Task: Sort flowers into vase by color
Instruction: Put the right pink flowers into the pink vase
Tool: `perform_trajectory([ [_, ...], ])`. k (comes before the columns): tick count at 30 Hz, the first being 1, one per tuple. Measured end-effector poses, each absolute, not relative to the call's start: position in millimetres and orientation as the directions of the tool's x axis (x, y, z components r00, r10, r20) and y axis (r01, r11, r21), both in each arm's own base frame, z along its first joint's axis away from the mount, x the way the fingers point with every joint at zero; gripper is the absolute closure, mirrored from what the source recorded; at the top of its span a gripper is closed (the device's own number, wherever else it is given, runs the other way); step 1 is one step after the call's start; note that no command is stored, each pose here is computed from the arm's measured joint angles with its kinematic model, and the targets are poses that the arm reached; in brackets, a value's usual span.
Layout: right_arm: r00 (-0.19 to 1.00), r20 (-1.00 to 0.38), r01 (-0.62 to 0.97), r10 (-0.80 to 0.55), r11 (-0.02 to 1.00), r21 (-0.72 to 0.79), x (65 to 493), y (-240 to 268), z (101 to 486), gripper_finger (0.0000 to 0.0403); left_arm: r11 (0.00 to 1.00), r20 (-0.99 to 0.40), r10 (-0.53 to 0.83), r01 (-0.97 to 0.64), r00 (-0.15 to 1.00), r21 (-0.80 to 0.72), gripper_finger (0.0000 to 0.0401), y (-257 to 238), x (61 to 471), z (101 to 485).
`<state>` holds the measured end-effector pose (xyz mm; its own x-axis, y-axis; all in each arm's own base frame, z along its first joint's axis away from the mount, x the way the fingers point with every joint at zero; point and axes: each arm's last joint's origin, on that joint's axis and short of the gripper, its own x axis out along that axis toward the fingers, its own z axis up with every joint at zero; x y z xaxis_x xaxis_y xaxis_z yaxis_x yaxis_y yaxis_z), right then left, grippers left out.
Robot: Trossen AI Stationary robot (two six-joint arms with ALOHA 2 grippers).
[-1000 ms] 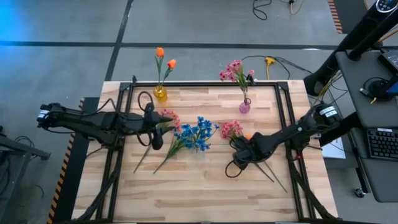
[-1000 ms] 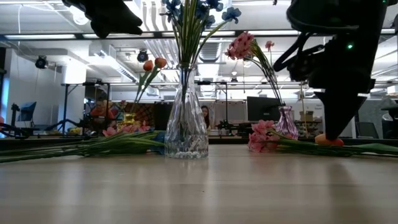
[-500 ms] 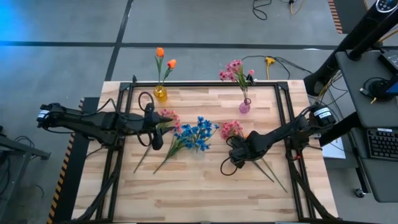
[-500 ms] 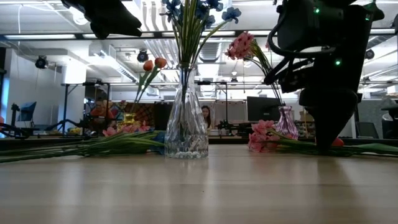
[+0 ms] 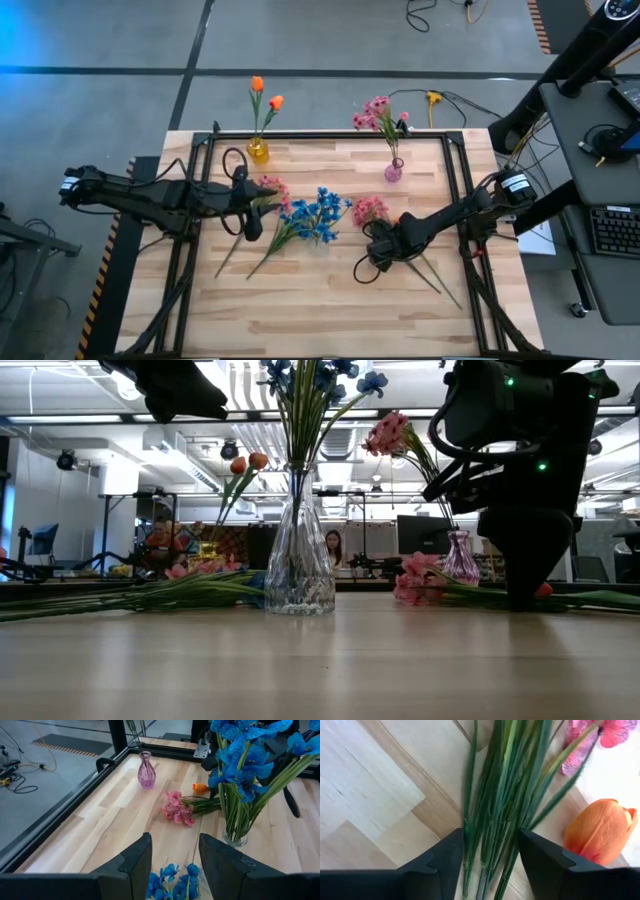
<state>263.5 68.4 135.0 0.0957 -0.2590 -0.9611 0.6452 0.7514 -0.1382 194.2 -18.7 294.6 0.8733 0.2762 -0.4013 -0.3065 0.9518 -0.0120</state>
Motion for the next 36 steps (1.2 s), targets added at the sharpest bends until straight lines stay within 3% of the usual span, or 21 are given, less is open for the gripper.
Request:
perform_trajectory([
  [10, 0.101, -0.958, 0.669, -0.267, 0.731, -0.133, 264.3, 68.3, 133.8, 0.0299, 0.948, -0.399, 0.29, -0.319, 0.87, -0.006, 0.0255, -18.3, 194.1, 294.7],
  [24, 0.104, -0.955, 0.689, -0.277, 0.712, -0.131, 260.7, 66.5, 139.3, 0.037, 0.948, -0.378, 0.291, -0.318, 0.879, -0.01, 0.0255, -18.4, 195.1, 296.8],
  [36, 0.365, -0.896, 0.7, -0.251, 0.709, 0.087, 242.8, 60.4, 206.8, 0.0385, 0.949, -0.363, 0.291, -0.315, 0.885, -0.008, 0.0255, -18.4, 195.8, 298.0],
])
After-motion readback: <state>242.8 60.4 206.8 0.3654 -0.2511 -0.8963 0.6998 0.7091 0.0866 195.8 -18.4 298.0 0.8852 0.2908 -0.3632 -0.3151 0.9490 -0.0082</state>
